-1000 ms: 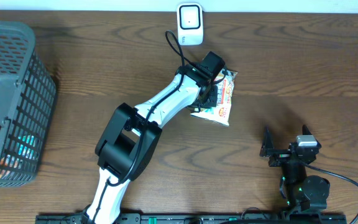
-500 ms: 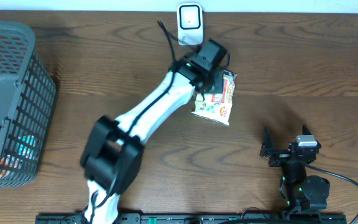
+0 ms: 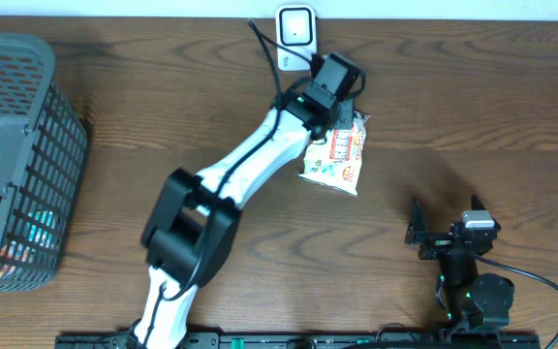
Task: Scan the item barcode
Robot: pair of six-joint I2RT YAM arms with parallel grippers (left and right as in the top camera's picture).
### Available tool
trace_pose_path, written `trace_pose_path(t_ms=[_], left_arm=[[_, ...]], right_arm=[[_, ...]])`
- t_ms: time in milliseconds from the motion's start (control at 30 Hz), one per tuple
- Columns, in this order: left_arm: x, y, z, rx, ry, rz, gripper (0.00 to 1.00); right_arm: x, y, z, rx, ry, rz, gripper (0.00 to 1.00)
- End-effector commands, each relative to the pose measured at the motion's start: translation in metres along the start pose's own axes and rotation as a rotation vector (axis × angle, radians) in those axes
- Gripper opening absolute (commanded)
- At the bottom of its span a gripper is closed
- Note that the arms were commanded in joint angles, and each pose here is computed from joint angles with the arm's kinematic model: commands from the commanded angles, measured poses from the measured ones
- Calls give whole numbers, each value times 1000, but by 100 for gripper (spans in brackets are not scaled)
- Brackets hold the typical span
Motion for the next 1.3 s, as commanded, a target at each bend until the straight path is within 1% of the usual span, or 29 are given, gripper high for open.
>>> trace_pose_path(t_ms=[0,133,267,367,433,600,700,867,933,1133,1267], left_arm=[[19,-25,-13,15,-2,101,25],[27,-41,-23,46,-19,130,25],[36,-37,-14,-2,-20,188,25],[48,-20,3,-57,-3,247,25],[52,-6,13,-75,12,248,25],[50,49,42,-148,52,201,25],[39,67,46,-149,54,133,26],[16,61,28,-28,40,-29,26],[10,53,19,16,47,-59,26],[-4,13,-20,117,5,-32,26],[-4,-12,-50,198,-27,9,26]], right_arm=[[0,0,-1,1,11,-4,99],[0,0,-1,1,11,-4,99],[0,0,-1,1,11,-4,99],[0,0,-1,1,11,-4,99],[0,0,-1,1,11,-4,99],[0,0,-1,1,11,-4,99],[0,0,-1,1,11,-4,99],[0,0,-1,1,11,-4,99],[0,0,-1,1,11,-4,99],[0,0,-1,1,11,-4,99],[0,0,-1,1,11,-4,99]])
Point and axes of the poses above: each gripper's point midway between its finger pads, its own y axis back along the fingers, its own x axis along the line the jaws close on, z = x × y, the point moved 6 cm from there along y, back along the fingers, and after that the axes turned 4 degrees about y, right-handed, at the moved point
